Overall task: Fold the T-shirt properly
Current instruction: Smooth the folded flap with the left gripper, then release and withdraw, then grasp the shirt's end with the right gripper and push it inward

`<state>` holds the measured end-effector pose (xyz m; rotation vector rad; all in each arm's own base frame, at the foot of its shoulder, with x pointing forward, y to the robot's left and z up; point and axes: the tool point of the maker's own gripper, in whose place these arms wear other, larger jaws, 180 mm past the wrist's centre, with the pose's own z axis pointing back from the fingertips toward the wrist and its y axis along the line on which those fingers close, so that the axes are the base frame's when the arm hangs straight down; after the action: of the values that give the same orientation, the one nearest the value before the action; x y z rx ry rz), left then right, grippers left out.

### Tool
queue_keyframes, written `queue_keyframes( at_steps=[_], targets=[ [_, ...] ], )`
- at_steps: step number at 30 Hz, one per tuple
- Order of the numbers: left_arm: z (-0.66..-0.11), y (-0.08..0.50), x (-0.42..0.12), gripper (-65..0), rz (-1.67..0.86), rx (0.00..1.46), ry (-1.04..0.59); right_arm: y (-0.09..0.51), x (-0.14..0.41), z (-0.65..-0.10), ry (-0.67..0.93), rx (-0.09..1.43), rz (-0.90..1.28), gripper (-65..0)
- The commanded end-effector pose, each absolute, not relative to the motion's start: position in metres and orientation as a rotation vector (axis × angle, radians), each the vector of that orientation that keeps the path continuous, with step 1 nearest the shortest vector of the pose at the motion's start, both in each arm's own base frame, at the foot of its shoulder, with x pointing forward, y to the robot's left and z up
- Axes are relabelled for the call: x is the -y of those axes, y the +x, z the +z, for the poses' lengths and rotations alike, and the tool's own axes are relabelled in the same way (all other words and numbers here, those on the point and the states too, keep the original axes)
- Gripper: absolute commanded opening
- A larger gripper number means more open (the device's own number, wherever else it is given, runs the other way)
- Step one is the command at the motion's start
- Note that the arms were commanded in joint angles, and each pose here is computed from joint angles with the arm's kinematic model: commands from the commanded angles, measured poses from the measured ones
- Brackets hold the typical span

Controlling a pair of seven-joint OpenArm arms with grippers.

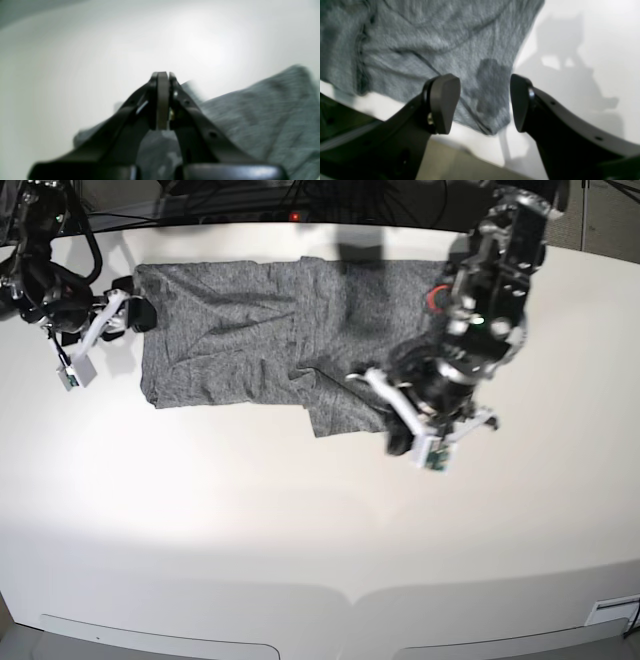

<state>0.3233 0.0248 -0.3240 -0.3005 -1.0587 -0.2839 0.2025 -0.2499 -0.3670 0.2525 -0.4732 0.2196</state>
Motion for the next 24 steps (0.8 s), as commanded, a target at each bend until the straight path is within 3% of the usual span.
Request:
queue_keyframes(
  at_steps=[1,10,19,24],
  targets=[
    [-0.311,0.328,-0.033,-65.0,-0.26,1.107,-0.312,0.207,0.259,-0.36,0.236,0.487,0.227,-29.4],
    [-0.336,0.298,-0.128,-65.0,-0.161,1.04,-0.271,0.209,0.283,-0.379,0.305,0.424,0.12,-29.4],
    [-0.342,0.265,-0.187,-65.0,-0.139,0.987,-0.256,0.211,0.277,-0.396,0.411,0.35,0.056,-29.4],
    [-0.35,0.251,-0.202,-44.4,-0.111,0.953,-0.221,0.204,0.258,-0.406,0.433,0.295,0.109,-29.4]
  ],
)
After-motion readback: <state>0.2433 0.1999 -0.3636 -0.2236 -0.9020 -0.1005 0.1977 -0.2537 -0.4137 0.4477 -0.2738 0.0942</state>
